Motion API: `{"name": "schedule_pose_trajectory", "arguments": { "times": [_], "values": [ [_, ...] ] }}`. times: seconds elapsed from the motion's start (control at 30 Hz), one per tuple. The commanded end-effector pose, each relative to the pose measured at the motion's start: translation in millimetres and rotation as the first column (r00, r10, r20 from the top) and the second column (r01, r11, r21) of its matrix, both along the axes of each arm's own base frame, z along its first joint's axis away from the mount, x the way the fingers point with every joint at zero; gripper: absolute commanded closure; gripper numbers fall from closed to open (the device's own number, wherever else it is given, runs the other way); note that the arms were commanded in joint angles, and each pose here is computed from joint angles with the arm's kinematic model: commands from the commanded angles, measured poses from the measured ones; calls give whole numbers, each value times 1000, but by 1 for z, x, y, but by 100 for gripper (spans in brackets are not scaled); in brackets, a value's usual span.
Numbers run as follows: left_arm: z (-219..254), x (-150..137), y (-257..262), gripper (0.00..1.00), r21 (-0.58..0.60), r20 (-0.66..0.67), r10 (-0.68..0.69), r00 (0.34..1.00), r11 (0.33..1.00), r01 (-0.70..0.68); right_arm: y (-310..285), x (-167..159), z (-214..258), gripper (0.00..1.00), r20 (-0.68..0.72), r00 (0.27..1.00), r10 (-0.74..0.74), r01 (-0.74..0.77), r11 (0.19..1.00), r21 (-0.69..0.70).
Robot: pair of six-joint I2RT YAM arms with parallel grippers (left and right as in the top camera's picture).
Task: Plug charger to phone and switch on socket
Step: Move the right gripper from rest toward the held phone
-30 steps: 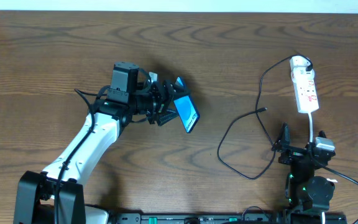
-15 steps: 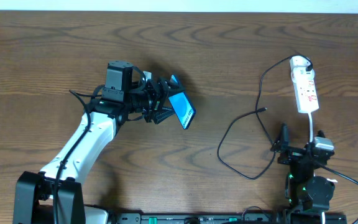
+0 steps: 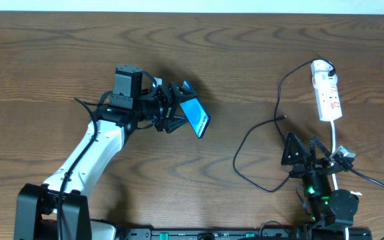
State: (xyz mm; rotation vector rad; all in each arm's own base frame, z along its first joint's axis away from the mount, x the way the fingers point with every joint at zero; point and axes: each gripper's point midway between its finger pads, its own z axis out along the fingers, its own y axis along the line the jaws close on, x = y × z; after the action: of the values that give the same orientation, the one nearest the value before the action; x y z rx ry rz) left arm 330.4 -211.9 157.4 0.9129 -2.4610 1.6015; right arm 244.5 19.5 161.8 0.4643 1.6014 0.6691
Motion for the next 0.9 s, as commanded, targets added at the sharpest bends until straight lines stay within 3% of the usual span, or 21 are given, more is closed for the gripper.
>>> {"name": "schedule_pose_trajectory", "arguments": {
  "times": [0.0, 0.33, 0.67, 0.87],
  "values": [
    [10, -3, -2, 32, -37, -7, -9, 1000, 999, 8, 6, -1, 0, 1, -8, 1000, 30, -30, 997, 67],
    [10, -3, -2, 32, -38, -10, -7, 1000, 999, 7, 6, 1, -12, 1, -57, 998, 31, -29, 999, 42],
    [10, -3, -2, 32, -38, -9, -7, 1000, 999, 7, 6, 5, -58, 1, -252, 967, 42, -36, 999, 29],
    [10, -3, -2, 32, -38, -10, -7, 1000, 999, 7, 20, 11, -48, 1, -233, 963, 131, -133, 991, 7]
  ]
}}
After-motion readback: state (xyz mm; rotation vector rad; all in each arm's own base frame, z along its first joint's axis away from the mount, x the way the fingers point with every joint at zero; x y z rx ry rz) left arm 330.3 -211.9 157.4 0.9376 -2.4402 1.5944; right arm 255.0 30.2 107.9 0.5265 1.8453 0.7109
